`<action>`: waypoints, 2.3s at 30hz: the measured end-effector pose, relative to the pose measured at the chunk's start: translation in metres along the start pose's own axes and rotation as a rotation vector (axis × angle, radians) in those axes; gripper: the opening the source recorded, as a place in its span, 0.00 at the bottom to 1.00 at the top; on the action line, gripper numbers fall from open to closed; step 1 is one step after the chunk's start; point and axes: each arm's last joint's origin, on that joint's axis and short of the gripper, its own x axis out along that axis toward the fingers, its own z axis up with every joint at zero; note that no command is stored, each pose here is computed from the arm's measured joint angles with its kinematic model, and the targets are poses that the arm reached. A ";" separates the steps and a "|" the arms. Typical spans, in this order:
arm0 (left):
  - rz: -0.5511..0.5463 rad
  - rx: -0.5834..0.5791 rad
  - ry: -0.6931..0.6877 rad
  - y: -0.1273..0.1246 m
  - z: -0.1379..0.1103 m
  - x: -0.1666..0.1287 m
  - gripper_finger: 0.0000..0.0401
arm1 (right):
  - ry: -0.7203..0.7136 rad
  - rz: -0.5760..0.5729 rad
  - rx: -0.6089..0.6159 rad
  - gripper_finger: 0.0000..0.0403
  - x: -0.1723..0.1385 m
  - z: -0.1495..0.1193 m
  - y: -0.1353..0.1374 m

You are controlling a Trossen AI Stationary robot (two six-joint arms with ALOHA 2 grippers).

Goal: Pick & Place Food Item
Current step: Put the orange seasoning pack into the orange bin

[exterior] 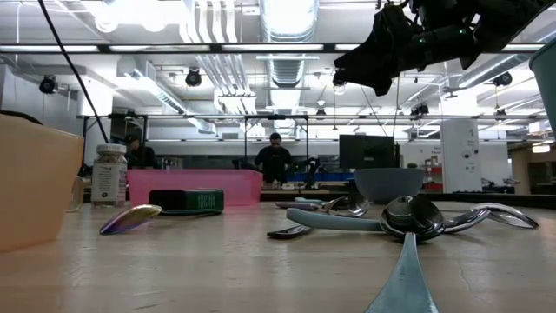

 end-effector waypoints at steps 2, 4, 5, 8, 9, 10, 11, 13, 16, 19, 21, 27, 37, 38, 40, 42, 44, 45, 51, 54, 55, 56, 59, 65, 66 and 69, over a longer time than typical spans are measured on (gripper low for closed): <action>0.004 -0.019 0.007 0.006 -0.003 0.002 0.00 | 0.000 0.000 0.000 0.52 0.000 0.000 0.000; -0.021 -0.018 0.009 0.010 -0.006 0.004 0.00 | 0.000 0.000 0.000 0.52 0.000 0.000 0.000; -0.044 -0.021 0.009 0.011 -0.007 0.004 0.00 | -0.001 0.000 0.000 0.52 0.000 0.000 0.000; -0.090 -0.035 0.011 0.013 -0.008 0.003 0.00 | 0.000 0.000 0.000 0.52 0.000 0.000 0.000; -0.093 -0.042 0.013 0.015 -0.007 0.003 0.00 | -0.001 0.000 0.000 0.52 0.000 0.000 0.000; -0.091 -0.051 0.014 0.017 -0.005 0.002 0.00 | 0.000 0.000 0.000 0.52 0.000 0.000 0.000; -0.092 -0.065 0.014 0.020 -0.004 0.002 0.00 | -0.001 0.000 0.000 0.52 0.000 0.000 0.000; -0.105 -0.095 0.024 0.025 -0.002 0.001 0.00 | -0.001 0.000 0.000 0.52 0.000 0.000 0.000; -0.144 -0.129 0.047 0.033 0.005 0.001 0.00 | -0.001 0.000 0.000 0.52 0.000 0.000 0.000; -0.191 -0.163 0.093 0.043 0.013 0.002 0.00 | -0.002 0.000 0.000 0.52 0.000 0.000 0.000; -0.221 -0.186 0.122 0.050 0.018 0.004 0.00 | -0.001 0.000 0.000 0.52 0.000 0.000 0.000; -0.294 -0.211 0.203 0.069 0.025 0.013 0.00 | -0.001 0.000 0.000 0.52 0.000 0.000 0.000; -0.335 -0.190 0.218 0.079 0.034 0.010 0.00 | -0.001 0.000 0.000 0.52 0.000 0.000 0.000; -0.339 -0.185 0.223 0.080 0.034 0.010 0.00 | -0.001 0.000 0.000 0.52 0.000 0.000 0.000; -0.350 -0.181 0.232 0.081 0.032 0.009 0.00 | -0.001 0.000 0.000 0.52 0.000 0.000 0.000; -0.351 -0.180 0.235 0.082 0.032 0.008 0.00 | -0.001 0.000 0.000 0.52 0.000 0.000 0.000; -0.355 -0.178 0.235 0.083 0.031 0.007 0.00 | -0.001 0.000 0.000 0.52 0.000 0.000 0.000; -0.356 -0.180 0.234 0.084 0.031 0.008 0.00 | -0.001 0.000 0.000 0.52 0.000 0.000 0.000; -0.364 -0.261 0.243 0.096 0.037 0.014 0.00 | -0.001 0.000 0.000 0.52 0.000 0.000 0.000; -0.386 -0.291 0.263 0.103 0.042 0.017 0.00 | -0.001 0.000 0.000 0.52 0.000 0.000 0.000; -0.392 -0.301 0.267 0.105 0.044 0.018 0.00 | -0.001 0.000 0.000 0.52 0.000 0.000 0.000; -0.397 -0.311 0.273 0.108 0.046 0.019 0.00 | -0.001 0.000 0.000 0.52 0.000 0.000 0.000; -0.416 -0.326 0.291 0.116 0.050 0.025 0.00 | -0.001 0.000 0.000 0.52 0.000 0.000 0.000; -0.402 -0.387 0.362 0.134 0.058 0.036 0.00 | -0.001 0.000 0.000 0.52 0.000 0.000 0.000; -0.404 -0.407 0.375 0.136 0.059 0.037 0.00 | -0.001 0.000 0.000 0.52 0.000 0.000 0.000; -0.421 -0.432 0.403 0.140 0.061 0.039 0.00 | -0.001 0.000 0.000 0.52 0.000 0.000 0.000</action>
